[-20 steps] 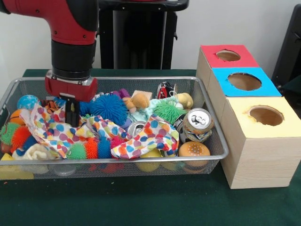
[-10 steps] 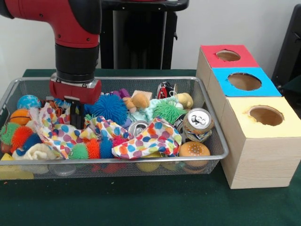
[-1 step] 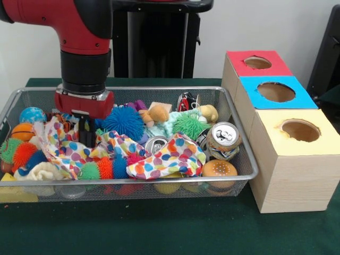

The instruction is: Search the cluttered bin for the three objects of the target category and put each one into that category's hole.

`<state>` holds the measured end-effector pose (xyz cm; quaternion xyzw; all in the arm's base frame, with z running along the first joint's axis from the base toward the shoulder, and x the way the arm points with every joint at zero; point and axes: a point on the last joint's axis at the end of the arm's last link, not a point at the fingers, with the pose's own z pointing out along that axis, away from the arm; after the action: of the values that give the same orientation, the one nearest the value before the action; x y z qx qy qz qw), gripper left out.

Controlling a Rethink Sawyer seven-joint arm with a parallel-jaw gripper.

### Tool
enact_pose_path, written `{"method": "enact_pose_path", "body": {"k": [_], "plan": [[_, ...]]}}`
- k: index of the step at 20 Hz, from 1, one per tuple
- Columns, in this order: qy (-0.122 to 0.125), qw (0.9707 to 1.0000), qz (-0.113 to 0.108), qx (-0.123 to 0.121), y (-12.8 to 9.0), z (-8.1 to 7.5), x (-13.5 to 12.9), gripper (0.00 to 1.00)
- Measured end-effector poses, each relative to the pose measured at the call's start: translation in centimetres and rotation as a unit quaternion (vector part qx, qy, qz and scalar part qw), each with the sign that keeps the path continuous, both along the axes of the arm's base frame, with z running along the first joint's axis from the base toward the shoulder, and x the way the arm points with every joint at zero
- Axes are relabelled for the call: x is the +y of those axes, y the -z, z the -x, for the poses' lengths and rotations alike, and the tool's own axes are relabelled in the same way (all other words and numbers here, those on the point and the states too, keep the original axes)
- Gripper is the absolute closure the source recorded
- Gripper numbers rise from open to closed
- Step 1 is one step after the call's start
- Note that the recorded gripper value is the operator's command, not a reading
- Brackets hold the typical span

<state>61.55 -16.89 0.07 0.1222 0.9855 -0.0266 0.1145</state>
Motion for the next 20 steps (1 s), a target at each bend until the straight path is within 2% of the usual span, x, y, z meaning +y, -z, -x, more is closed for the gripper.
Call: {"method": "enact_pose_path", "body": {"k": [8,20], "plan": [[0.012,0.9999,-0.007,-0.007,0.1,-0.3,-1.2,0.00],[0.005,0.9998,-0.017,-0.012,0.4,-1.0,-0.1,0.00]]}}
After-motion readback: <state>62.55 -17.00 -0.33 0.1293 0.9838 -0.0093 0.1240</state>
